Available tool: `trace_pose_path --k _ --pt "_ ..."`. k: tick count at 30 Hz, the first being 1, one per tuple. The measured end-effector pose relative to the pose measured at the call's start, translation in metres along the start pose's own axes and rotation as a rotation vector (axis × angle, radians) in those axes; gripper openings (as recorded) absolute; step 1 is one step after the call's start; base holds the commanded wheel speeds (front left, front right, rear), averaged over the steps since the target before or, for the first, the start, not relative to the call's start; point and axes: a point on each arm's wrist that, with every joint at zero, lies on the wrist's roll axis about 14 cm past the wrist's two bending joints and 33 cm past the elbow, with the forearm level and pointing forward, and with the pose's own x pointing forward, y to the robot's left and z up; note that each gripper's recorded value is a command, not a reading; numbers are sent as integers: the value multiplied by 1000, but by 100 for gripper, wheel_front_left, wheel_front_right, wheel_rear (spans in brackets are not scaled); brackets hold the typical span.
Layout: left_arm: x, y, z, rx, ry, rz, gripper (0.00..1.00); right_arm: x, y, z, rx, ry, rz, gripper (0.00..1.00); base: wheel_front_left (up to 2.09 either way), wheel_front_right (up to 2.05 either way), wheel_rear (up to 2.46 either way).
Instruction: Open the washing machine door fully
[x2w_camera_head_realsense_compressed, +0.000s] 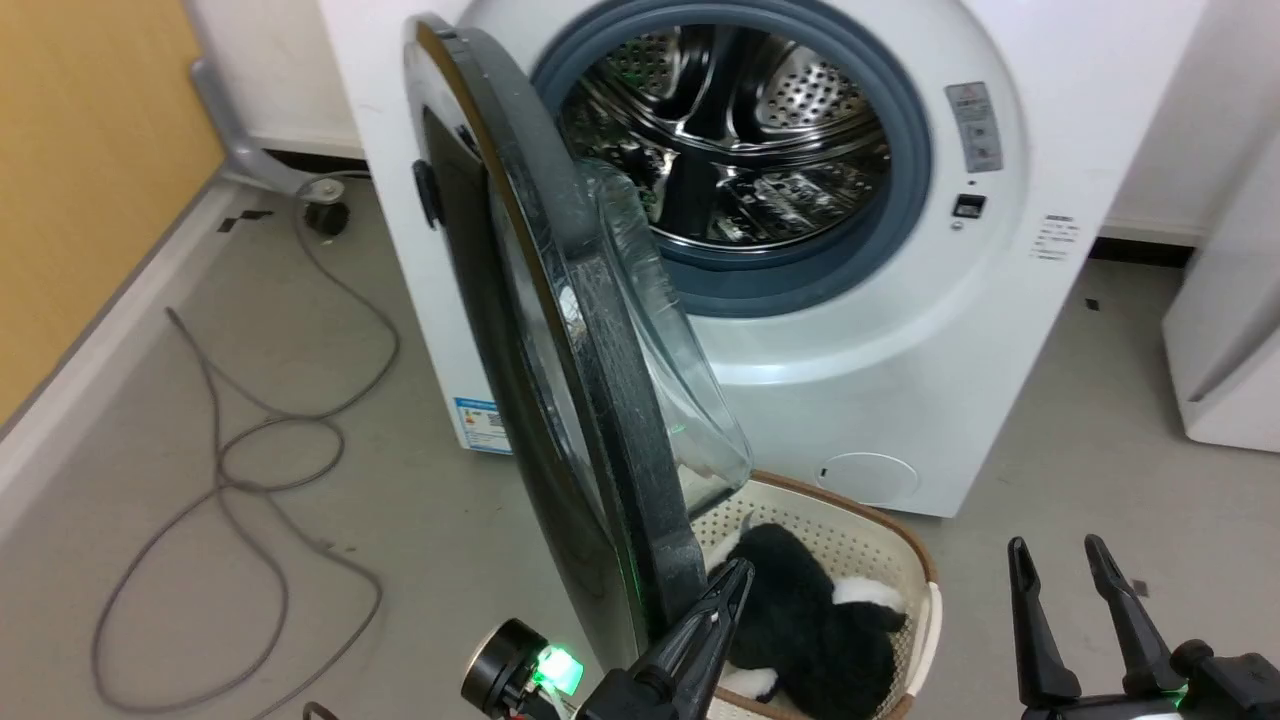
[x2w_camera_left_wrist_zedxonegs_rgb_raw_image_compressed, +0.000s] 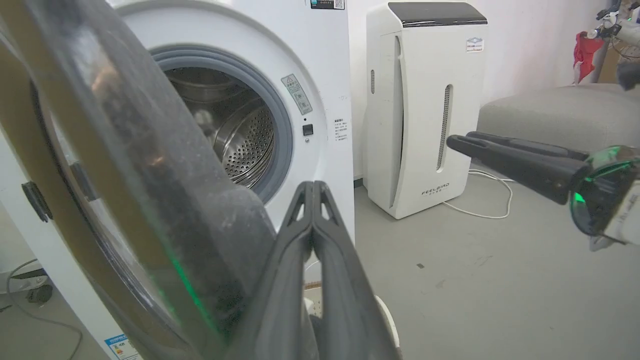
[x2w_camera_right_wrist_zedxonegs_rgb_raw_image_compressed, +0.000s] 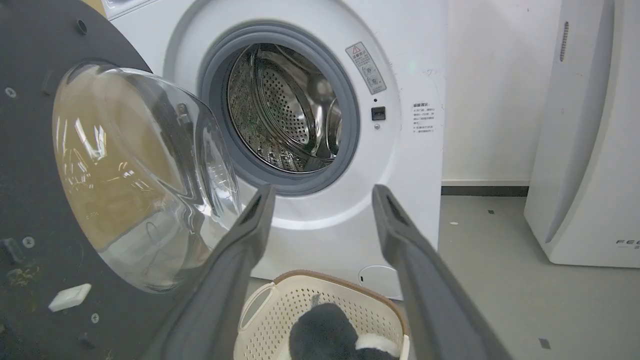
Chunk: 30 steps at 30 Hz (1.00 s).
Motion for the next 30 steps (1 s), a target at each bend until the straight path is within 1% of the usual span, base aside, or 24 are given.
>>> trace_pose_path --k 9,15,17,18,30 --pt "-14 18 5 7 -6 79 0 13 20 -8 13 20 67 100 0 0 0" --pt "-39 39 7 41 4 170 0 25 50 -17 29 41 162 100 0 0 0" --pt "-43 42 8 43 5 186 0 27 54 -18 31 43 173 100 0 0 0" --pt "-50 48 10 52 6 219 0 31 62 -20 35 48 198 100 0 0 0" --pt "-96 94 7 119 56 421 0 44 113 -36 68 92 349 100 0 0 0"
